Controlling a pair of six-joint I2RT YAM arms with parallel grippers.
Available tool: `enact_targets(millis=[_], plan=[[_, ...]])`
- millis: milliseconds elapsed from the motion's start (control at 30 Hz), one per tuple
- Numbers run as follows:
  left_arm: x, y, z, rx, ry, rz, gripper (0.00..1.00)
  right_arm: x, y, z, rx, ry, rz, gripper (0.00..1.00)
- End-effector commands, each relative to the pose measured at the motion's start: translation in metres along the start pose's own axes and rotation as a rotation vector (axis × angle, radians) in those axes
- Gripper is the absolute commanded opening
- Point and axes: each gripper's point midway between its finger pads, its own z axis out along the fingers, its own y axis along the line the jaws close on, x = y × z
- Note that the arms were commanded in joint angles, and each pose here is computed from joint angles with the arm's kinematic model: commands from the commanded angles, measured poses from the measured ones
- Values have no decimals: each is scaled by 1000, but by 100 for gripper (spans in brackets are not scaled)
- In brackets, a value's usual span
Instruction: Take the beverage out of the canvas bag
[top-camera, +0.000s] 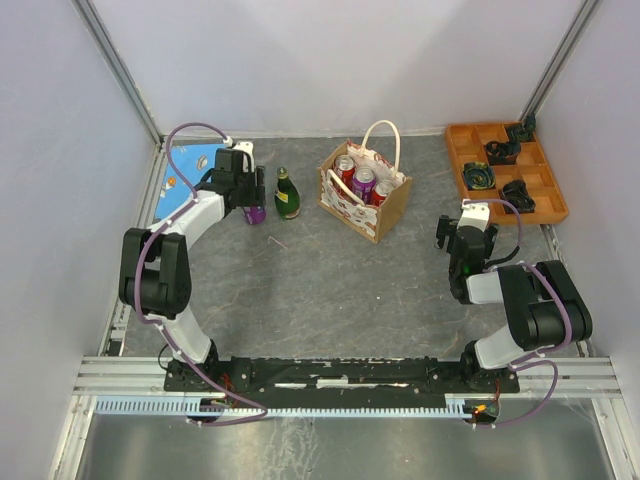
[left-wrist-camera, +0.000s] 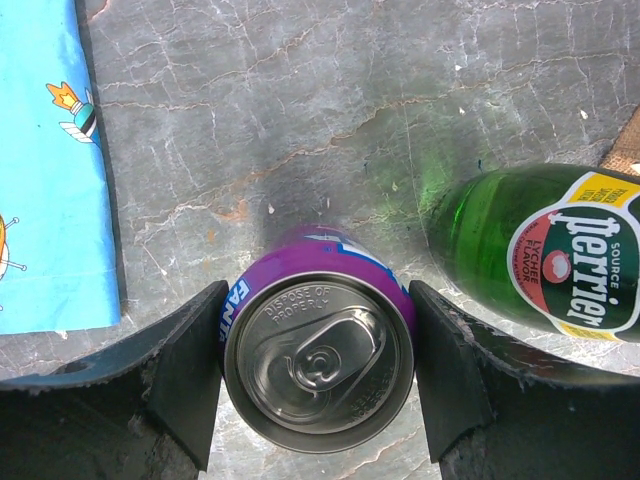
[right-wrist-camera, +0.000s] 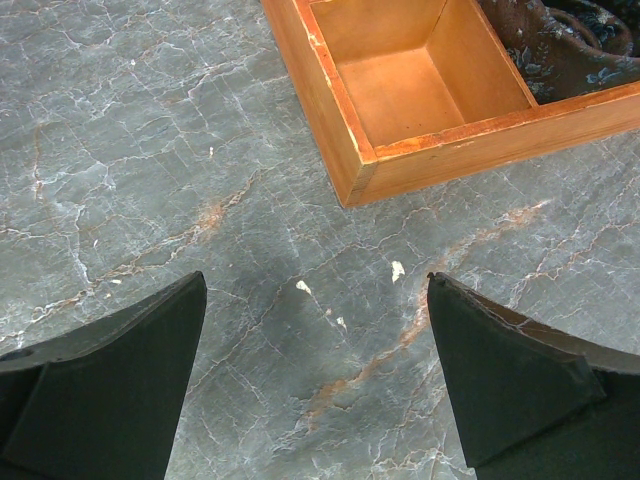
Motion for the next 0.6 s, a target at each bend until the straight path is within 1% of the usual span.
enact_targets(millis=[0, 133, 167, 300, 400, 433, 467, 500, 533, 567], plan=[[-51, -3, -7, 3, -181, -44, 8, -25, 2, 5, 1, -74, 34, 99], [-46, -3, -4, 2, -172, -44, 21, -26, 3, 5, 0, -76, 34, 99], [-44, -3, -3, 2, -171, -45, 29, -26, 2, 5, 1, -75, 34, 99], [-41, -3, 2, 3, -173, -51, 38, -25, 2, 5, 1, -75, 35, 99], [-40, -3, 5, 0, -170, -57, 55, -25, 2, 5, 0, -74, 34, 99], [-41, -3, 6, -1, -172, -58, 59, -25, 2, 5, 0, -74, 34, 99], [-42, -2, 7, -2, -173, -60, 67, -26, 3, 5, 0, -75, 35, 99], [-44, -3, 7, -1, -177, -60, 78, -25, 2, 5, 1, -74, 34, 99], [-44, -3, 7, -1, -178, -60, 86, -26, 2, 5, 1, -75, 35, 99], [-46, -3, 6, -1, -180, -60, 91, -26, 2, 5, 1, -75, 34, 99]])
